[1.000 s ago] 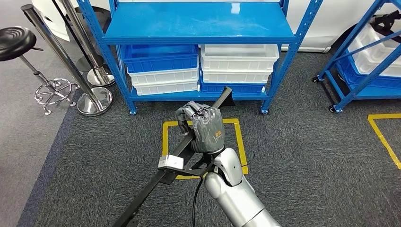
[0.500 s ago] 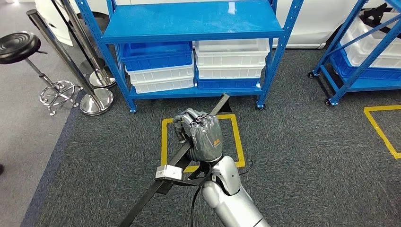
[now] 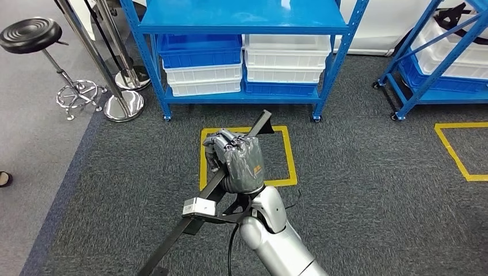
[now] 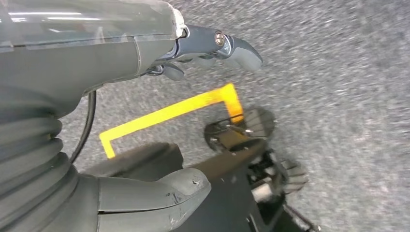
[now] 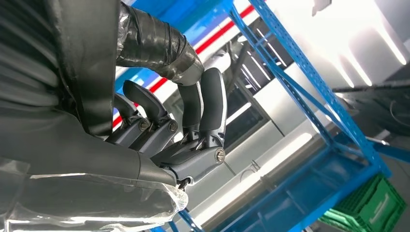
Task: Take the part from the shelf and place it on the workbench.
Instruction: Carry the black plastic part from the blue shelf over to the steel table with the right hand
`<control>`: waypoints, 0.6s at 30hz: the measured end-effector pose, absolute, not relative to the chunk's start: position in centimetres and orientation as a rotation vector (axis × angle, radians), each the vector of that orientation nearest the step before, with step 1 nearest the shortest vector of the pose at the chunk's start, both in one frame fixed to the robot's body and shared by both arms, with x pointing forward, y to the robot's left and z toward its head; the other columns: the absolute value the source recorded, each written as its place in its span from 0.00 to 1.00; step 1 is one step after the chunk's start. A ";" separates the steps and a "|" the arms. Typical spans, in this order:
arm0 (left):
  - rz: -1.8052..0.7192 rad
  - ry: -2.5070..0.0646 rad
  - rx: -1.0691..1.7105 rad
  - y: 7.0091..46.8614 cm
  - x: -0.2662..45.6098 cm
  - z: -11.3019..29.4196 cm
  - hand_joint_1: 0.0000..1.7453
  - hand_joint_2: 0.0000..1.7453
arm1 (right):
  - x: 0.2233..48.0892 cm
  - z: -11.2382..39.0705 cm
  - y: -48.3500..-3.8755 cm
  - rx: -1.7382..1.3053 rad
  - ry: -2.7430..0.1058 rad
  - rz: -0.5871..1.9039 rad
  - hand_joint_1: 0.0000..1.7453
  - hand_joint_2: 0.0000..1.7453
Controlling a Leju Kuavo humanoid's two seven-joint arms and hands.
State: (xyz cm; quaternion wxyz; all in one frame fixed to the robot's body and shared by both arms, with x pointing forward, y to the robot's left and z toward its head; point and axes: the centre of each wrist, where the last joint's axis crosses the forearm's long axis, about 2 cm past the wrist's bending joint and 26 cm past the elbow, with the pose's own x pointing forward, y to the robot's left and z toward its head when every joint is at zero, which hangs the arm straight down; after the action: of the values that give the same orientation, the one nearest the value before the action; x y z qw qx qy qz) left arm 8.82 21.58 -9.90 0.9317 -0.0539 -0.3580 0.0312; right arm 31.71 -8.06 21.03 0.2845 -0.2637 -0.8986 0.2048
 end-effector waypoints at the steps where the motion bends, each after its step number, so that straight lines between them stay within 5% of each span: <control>1: 0.061 -0.729 -0.108 21.7 8.8 -9.9 0.00 1.00 | 31.7 21.0 -8.0 -0.714 -2.402 0.560 1.00 1.00; 18: 0.059 -0.728 -0.119 21.8 9.1 -9.9 0.00 1.00 | 33.9 21.6 -6.8 -0.769 -2.371 0.649 1.00 1.00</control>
State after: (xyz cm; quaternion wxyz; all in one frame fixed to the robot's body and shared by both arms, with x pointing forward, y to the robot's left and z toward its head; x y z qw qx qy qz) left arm 9.14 21.77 -9.86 0.9324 -0.0579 -0.3557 0.0287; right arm 33.86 -6.77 21.60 0.2794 -0.2868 -0.8839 0.2419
